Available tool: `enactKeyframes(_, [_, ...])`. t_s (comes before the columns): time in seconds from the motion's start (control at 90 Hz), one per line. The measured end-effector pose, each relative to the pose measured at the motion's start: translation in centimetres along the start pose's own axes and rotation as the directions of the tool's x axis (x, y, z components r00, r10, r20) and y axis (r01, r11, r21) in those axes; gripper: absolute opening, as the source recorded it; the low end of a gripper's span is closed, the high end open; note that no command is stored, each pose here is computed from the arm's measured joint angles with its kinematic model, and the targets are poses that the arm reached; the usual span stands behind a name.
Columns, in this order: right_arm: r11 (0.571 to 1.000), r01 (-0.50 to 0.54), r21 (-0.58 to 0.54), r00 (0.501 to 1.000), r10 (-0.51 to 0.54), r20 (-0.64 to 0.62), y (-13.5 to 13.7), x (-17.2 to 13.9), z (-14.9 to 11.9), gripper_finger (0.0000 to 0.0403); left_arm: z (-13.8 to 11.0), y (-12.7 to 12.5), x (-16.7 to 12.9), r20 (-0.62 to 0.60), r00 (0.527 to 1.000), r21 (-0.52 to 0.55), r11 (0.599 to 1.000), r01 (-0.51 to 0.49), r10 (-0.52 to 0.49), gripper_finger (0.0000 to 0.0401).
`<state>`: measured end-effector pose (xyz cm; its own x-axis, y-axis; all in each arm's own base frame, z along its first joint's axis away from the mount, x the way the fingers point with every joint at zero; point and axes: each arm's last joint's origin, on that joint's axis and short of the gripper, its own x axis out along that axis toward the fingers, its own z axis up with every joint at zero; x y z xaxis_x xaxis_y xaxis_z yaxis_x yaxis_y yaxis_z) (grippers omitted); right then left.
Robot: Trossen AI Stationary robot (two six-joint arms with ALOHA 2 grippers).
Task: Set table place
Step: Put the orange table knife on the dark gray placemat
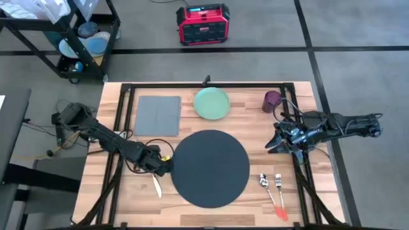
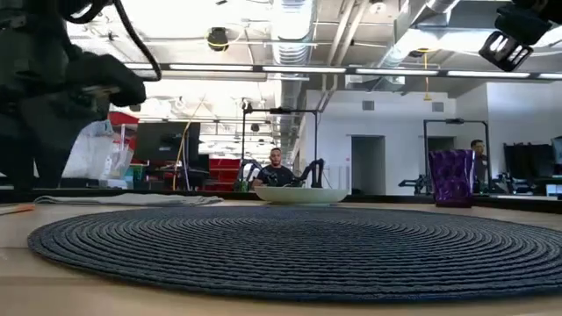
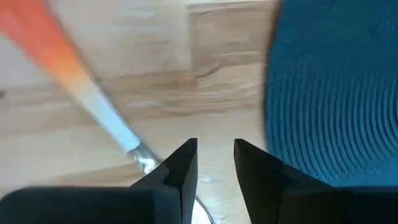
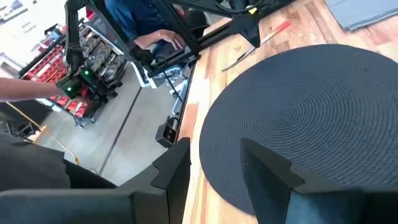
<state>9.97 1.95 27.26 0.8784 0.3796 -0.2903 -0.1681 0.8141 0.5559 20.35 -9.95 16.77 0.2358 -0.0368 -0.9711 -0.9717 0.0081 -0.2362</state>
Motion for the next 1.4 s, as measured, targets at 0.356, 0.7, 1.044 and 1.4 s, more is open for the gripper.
enactKeyframes(0.356, [0.999,-0.013,0.034,1.0,0.013,-0.009,0.1,0.0,0.0,0.0127,0.4,1.3,-0.1,0.005,0.988,-0.124,0.98,-0.154,0.155,0.0147])
enactKeyframes(0.7, [0.999,-0.02,0.045,1.0,0.02,-0.013,0.1,0.0,-0.1,0.0127,0.5,1.6,1.8,0.008,0.983,-0.206,0.962,-0.176,0.182,0.0173])
enactKeyframes(1.044, [0.991,-0.019,0.135,0.999,0.024,-0.036,0.0,0.0,-0.2,0.0127,0.0,1.3,4.2,0.028,0.956,-0.23,0.933,-0.276,0.29,0.0163])
enactKeyframes(1.4, [0.984,-0.038,0.176,0.998,0.044,-0.032,0.3,-0.2,0.0,0.0126,0.6,0.8,4.1,0.081,0.96,-0.203,0.948,-0.246,0.266,0.0007])
